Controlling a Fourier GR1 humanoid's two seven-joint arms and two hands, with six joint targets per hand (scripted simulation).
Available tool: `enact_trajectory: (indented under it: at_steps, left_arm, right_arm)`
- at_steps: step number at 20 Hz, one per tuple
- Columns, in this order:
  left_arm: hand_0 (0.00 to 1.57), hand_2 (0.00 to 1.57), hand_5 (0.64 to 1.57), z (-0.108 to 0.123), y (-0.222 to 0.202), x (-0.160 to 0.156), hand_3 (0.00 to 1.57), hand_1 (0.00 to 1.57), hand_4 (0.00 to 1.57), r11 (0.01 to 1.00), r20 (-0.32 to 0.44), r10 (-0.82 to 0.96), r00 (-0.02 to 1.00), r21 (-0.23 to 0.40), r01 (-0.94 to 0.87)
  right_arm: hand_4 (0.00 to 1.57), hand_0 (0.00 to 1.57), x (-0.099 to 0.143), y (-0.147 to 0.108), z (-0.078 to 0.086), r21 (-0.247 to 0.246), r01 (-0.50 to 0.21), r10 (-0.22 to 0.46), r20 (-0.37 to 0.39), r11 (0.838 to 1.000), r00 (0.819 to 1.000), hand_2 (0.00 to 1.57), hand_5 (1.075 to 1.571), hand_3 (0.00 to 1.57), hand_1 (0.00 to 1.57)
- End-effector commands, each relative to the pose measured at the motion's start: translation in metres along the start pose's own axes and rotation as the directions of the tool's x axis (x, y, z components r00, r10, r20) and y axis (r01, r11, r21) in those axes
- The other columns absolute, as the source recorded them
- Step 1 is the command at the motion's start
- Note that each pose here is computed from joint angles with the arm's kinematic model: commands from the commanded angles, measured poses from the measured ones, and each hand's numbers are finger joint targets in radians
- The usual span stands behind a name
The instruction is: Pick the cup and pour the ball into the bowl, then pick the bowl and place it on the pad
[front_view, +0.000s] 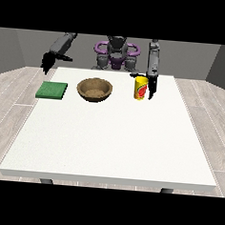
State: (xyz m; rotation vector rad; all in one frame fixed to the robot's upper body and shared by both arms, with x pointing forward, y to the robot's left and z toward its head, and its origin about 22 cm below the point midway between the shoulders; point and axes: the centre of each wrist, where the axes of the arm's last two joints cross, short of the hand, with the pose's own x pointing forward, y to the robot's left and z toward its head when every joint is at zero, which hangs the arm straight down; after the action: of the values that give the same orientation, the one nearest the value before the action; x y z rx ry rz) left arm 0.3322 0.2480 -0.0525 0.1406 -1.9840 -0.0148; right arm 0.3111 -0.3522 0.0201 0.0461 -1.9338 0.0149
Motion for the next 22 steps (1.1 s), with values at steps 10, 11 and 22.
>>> enact_trajectory:
  at_steps: [10,11,22]
  left_arm:
    - [1.34,1.57,1.505,0.003,-0.021,-0.014,1.57,1.34,0.88,0.895,0.003,-0.436,0.9,0.107,0.433]
    - [1.35,1.57,1.502,-0.002,-0.02,-0.015,1.57,1.35,0.88,0.883,-0.006,-0.458,0.889,0.116,0.455]
    - [1.4,1.57,1.571,-0.014,-0.08,0.015,1.57,1.4,1.09,0.743,0.03,-0.649,0.76,-0.188,0.642]
  right_arm:
    - [0.0,0.0,0.027,-0.038,-0.013,0.029,-0.007,0.006,0.04,1.0,0.999,0.0,1.556,0.0,0.0]
    - [0.0,0.0,0.03,-0.026,-0.017,0.06,-0.019,0.016,0.037,0.998,0.999,0.0,1.556,0.0,0.0]
    - [0.0,0.0,-0.029,-0.08,0.067,-0.164,-0.053,0.007,-0.272,0.985,0.962,0.0,1.56,0.0,0.0]
